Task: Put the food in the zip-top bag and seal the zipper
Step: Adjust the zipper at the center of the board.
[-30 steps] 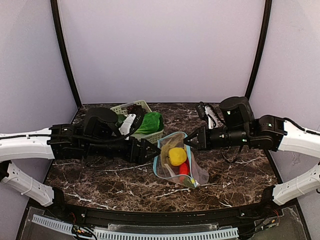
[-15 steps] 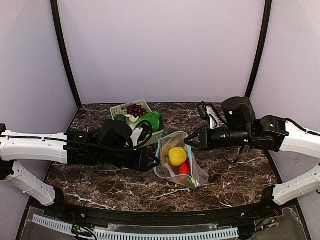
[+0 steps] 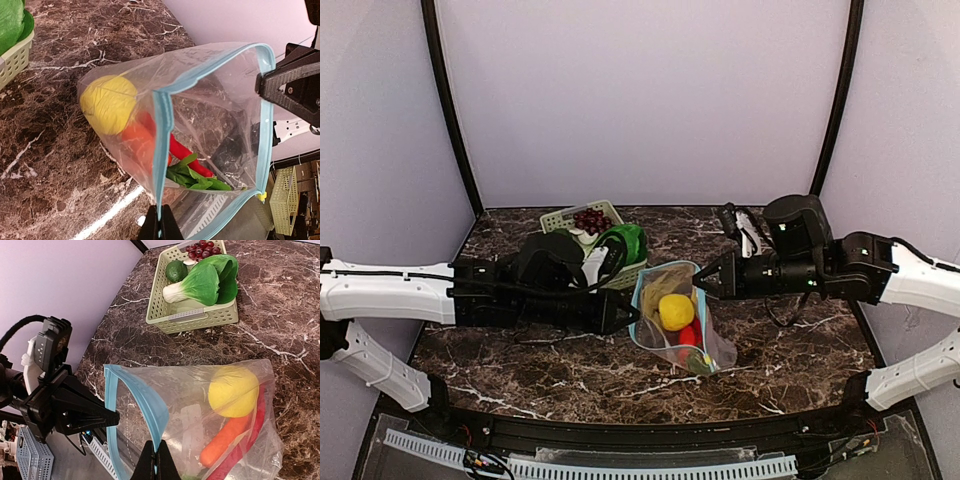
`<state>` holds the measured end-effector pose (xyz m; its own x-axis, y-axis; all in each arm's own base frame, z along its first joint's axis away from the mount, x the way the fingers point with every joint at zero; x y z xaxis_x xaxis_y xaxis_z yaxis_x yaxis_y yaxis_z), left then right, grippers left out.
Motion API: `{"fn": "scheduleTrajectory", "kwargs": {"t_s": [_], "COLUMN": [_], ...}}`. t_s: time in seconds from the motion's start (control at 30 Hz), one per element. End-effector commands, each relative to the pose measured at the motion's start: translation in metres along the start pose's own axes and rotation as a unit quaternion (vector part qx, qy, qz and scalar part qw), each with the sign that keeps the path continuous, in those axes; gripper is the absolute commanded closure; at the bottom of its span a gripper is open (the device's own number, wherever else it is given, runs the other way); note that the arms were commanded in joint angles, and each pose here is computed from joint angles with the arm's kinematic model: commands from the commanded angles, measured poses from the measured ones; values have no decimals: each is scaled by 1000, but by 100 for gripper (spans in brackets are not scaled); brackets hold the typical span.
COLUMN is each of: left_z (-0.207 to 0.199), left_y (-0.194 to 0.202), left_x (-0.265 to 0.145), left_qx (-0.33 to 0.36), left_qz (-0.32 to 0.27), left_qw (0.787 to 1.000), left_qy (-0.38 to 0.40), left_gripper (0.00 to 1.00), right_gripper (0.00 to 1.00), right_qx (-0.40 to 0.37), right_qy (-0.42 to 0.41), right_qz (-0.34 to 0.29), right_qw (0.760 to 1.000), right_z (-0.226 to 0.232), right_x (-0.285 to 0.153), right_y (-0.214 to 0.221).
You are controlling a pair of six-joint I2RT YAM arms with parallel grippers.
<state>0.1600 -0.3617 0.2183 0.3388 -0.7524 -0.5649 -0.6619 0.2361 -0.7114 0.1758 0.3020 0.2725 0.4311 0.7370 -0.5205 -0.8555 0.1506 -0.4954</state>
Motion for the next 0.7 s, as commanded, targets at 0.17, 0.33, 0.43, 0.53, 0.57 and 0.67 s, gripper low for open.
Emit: {"fn": "scheduleTrajectory", "kwargs": {"t_s": [0.17,0.33,0.43,0.53,0.57,0.67], "left_z": [-10,-8,-8,-4,1,11], "left_y": [-15,-15,-16,-18,-21,-29], "left_x": [-10,-10,-11,-17,-19,-34], "left_qx": [2,-4,-2,10,16,29], "left_qz": [-29,-35,-38,-29,-28,-15], "left_qw": [999,999,999,1000,999,999], "left_qy": [16,13,13,2,-6,-5], "left_gripper": [99,99,85,57,53,36], "right_gripper": [100,100,100,100,100,100], "right_qx": [-4,-3,0,0,0,-3], "right_qy": [12,20,21,21,22,24], "right_qz": [-39,-42,-40,-40,-41,-43], "right_qw": [999,999,999,999,999,999], "right_z": [-1,-5,-6,-6,-7,-8], "right_x": [-18,-20,-20,-20,-20,-20], "right_y": [-16,-16,-15,-14,-14,-15]}}
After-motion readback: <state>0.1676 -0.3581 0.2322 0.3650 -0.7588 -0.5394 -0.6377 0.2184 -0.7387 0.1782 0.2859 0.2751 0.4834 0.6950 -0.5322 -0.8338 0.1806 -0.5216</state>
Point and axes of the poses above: each gripper's point midway between its finger pads, its own x axis out along the fingers, its own z axis along the line the jaws close on, y = z × x, the point moved 2 cm from there along -x, back along the fingers, and after that the axes turned 13 degrees about x, right-handed, at the moved point
